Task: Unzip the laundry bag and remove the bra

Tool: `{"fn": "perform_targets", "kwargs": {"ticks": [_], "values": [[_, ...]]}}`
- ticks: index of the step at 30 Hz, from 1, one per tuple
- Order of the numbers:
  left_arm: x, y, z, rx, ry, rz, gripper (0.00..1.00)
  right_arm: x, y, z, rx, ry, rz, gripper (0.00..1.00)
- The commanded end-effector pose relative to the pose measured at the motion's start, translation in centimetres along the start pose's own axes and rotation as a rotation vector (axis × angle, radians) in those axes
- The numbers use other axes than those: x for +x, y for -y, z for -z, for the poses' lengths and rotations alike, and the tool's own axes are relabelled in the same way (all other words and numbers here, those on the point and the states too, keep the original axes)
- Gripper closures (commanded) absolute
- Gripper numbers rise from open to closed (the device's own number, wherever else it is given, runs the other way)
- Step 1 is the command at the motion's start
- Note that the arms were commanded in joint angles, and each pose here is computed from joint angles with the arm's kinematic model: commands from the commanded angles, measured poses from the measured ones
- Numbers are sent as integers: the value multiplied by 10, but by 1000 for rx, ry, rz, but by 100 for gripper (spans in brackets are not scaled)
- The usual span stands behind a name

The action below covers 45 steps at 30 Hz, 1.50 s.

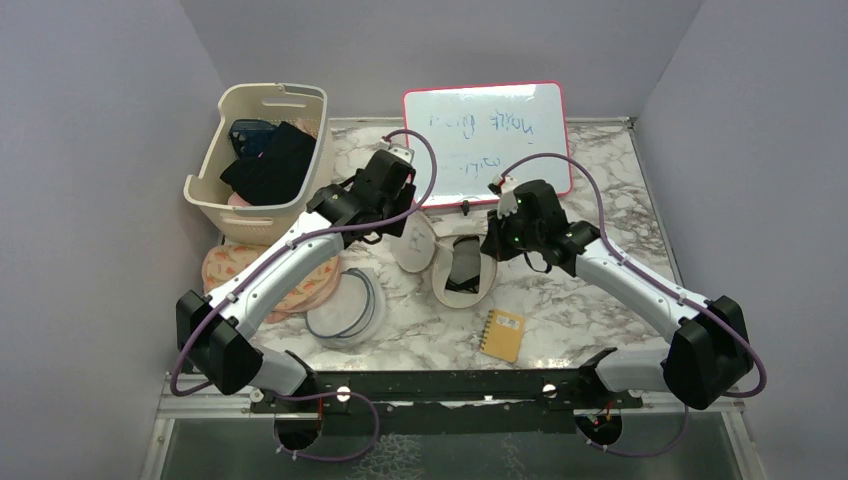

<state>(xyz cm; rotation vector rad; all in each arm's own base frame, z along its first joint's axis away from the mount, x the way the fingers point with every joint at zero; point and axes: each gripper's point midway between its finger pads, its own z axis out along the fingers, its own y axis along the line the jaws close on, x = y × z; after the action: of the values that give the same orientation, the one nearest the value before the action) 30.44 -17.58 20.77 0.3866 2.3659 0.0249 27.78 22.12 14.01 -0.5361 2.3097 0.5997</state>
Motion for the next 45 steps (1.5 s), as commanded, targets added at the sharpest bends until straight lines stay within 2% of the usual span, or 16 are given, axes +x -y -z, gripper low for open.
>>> {"fn": "perform_targets", "kwargs": {"ticks": [1,4,7,9,12,15,18,24,31,37,45], "values": [[-25,-12,23,-18,114,49,44,-16,0,1,5,39,38,99],[-22,16,28,150,124,81,45,-13,-3,0,-22,37,42,99],[-16,75,39,499,168,98,53,-11,-5,-3,-36,31,44,99],[-12,108,46,672,201,115,57,-10,-7,-3,-47,30,44,99],[-1,149,51,757,244,66,60,-10,-9,-3,-60,31,47,99],[11,176,44,730,282,-51,60,-9,-11,-1,-70,31,46,99],[16,190,32,730,274,-109,61,-8,-12,0,-78,33,47,99],[26,192,-8,632,228,-157,67,-4,-14,-1,-92,26,41,99],[34,195,-31,592,199,-172,61,-2,-15,-2,-100,23,40,99],[48,180,-55,476,168,-203,50,0,-17,-5,-118,17,38,99],[75,182,-82,426,80,-234,49,4,-18,-10,-133,4,32,99]]}}
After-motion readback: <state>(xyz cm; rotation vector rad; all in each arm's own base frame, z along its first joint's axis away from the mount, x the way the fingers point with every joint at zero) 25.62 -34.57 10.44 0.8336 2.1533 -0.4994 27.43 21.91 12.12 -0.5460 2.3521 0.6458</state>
